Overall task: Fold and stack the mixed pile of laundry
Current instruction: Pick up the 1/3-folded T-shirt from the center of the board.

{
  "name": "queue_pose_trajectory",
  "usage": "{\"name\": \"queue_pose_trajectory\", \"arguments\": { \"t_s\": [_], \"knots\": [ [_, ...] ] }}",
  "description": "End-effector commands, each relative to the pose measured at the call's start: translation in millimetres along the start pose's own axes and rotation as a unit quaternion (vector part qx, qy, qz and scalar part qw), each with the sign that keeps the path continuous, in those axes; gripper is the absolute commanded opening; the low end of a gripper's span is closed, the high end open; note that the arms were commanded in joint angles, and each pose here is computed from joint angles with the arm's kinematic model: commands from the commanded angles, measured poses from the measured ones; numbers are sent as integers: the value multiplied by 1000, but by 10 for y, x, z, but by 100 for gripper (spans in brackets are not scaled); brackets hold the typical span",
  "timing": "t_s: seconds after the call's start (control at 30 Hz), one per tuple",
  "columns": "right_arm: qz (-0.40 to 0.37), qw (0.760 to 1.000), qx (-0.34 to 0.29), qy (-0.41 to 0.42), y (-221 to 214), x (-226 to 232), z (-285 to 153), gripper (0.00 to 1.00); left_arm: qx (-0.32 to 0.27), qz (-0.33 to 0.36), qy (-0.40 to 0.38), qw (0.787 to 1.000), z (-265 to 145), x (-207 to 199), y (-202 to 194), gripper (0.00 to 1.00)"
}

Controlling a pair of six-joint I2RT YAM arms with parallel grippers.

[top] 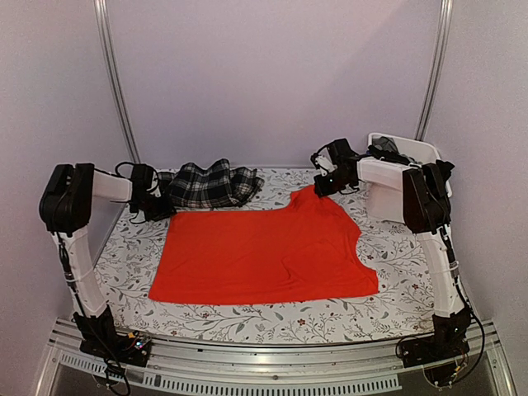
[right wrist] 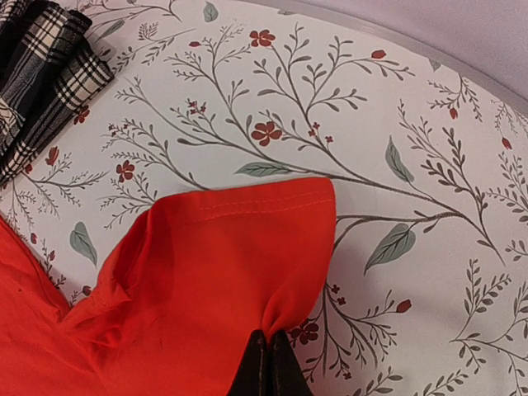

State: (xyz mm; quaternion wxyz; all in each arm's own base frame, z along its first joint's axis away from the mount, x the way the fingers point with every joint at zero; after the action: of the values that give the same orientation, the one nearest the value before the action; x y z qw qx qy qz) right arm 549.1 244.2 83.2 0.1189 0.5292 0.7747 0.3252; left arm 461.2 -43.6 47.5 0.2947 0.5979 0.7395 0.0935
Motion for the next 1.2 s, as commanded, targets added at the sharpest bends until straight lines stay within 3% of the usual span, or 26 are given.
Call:
{"name": "queue_pose_trajectory", "arguments": {
  "t_s": [0.0,0.17,0.4,0.9,1.17],
  "knots": [
    [4,1000,-22,0,151,-13,-165,0,16,1,4,1000,122,-8,-29,27],
    [4,1000,-19,0,132,-12,-145,0,27,1,8,1000,219,0,-48,24],
    [3,1000,-22,-1,150,-13,-163,0,23,7,-11,1000,190,-89,-44,0],
    [1,999,-49,8,350,70,-479,0,-63,23,-10,998,-353,-251,348,0],
    [8,998,-51,29,286,150,-676,0,-63,23,-10,998,-504,-241,233,0]
  ]
}}
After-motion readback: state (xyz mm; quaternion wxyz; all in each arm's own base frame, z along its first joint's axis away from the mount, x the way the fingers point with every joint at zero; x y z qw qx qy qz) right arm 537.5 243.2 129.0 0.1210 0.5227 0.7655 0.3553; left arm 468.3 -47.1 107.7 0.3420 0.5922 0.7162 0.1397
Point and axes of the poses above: each gripper's point midway between its finger pads, its own z axis out along the fingers, its own x axis along the line the jaws close on, y = z × x, the point moved 4 cm from there along -z, back along the fingers, and after that the axes turned 4 degrees about z, right-handed, at the moved point
